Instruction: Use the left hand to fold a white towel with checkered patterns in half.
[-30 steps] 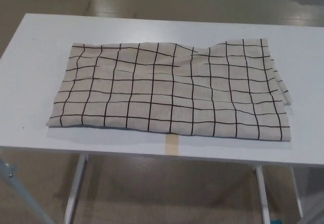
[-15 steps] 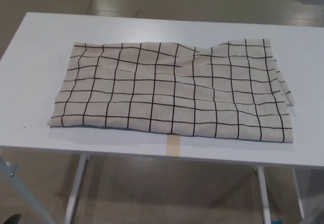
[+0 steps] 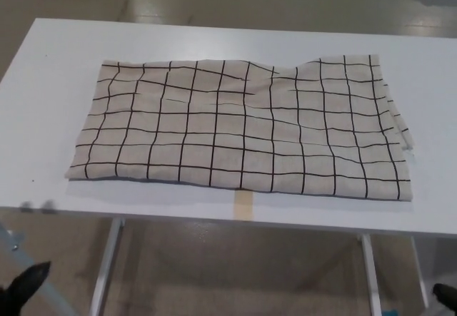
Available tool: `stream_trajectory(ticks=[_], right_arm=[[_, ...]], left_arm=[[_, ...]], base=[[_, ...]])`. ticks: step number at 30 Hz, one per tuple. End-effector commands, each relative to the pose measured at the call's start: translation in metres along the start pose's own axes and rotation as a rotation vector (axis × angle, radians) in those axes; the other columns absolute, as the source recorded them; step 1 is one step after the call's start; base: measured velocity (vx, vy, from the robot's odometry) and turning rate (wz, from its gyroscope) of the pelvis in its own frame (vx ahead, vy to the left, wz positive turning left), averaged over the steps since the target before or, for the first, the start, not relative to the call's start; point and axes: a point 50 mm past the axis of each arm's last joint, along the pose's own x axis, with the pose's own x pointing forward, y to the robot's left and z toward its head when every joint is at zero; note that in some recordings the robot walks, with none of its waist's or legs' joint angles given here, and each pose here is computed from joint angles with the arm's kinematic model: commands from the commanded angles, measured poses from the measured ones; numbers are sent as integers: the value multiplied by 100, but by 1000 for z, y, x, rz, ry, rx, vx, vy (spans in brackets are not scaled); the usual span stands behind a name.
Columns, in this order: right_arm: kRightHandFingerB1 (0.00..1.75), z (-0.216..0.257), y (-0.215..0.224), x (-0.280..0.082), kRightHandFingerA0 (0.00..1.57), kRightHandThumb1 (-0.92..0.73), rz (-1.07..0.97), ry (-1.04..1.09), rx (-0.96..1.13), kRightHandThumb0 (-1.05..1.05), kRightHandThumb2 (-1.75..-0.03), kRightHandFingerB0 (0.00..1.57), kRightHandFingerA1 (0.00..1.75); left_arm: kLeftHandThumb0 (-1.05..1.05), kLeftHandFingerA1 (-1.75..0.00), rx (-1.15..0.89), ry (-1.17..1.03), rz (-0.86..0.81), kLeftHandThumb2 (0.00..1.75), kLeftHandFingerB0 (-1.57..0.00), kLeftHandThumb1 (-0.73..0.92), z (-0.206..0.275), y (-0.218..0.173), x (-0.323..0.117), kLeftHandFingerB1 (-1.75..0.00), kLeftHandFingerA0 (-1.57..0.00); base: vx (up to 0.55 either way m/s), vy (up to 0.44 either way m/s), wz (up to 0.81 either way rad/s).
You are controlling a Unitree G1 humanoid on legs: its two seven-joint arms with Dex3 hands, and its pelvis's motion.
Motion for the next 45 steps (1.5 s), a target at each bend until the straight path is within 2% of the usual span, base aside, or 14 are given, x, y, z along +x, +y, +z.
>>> stream_trajectory(ticks=[1, 8, 15, 17, 18, 19, 20, 21, 24, 35, 45], right_arm=[[51, -9, 9, -8, 46, -55, 62, 51, -27, -26, -56, 56, 56], [50, -13, 11, -13, 50, -56, 58, 53, -100, -28, -56, 57, 55], [50, -11, 10, -11, 49, -56, 58, 45, -79, -28, -56, 57, 55], [50, -12, 10, -9, 49, -56, 55, 47, -65, -28, -56, 57, 55], [50, -12, 10, -9, 49, -56, 53, 46, -66, -28, -56, 57, 55], [50, -12, 10, -9, 49, -56, 53, 46, -66, -28, -56, 57, 55], [50, -12, 10, -8, 49, -56, 51, 47, -66, -29, -56, 56, 55], [50, -12, 10, -9, 49, -56, 46, 46, -66, -28, -56, 56, 55], [50, -12, 9, -8, 49, -56, 41, 50, -73, -28, -56, 57, 55], [50, -13, 10, -10, 48, -56, 46, 45, -77, -28, -56, 57, 54], [50, -12, 10, -10, 48, -56, 46, 41, -86, -28, -56, 57, 54]], left_arm=[[-77, 0, 189, -407, -1, 80, 0, 47, 63, -5, 32, -1, 0], [-61, -9, 289, -365, -113, 76, -2, 39, 52, -22, 71, -18, 0], [-55, -11, 398, -305, -213, 73, -1, 36, 38, -39, 98, -19, 0], [-54, -11, 455, -261, -285, 73, 0, 36, 30, -46, 107, -19, 0], [-51, -10, 473, -248, -305, 55, 0, 46, 28, -48, 110, -23, 0], [-51, -10, 473, -248, -305, 55, 0, 46, 28, -48, 110, -23, 0], [-48, -19, 490, -237, -323, 53, -3, 42, 26, -50, 113, -24, 0], [-54, -8, 514, -216, -355, 72, 0, 36, 22, -53, 117, -17, 0], [-56, -5, 584, -157, -437, 71, 0, 36, 12, -63, 128, -14, 0], [-57, -1, 780, -75, -535, 70, 0, 37, -15, -80, 142, -12, 0], [-56, -1, 836, -58, -537, 69, 0, 36, -27, -89, 147, -12, 0]], base=[[0, 0, 0], [-3, -2, 1], [0, 0, 0], [0, 0, 0], [0, 0, 0], [0, 0, 0], [0, 0, 0], [0, 0, 0], [0, 0, 0], [0, 0, 0], [0, 0, 0]])
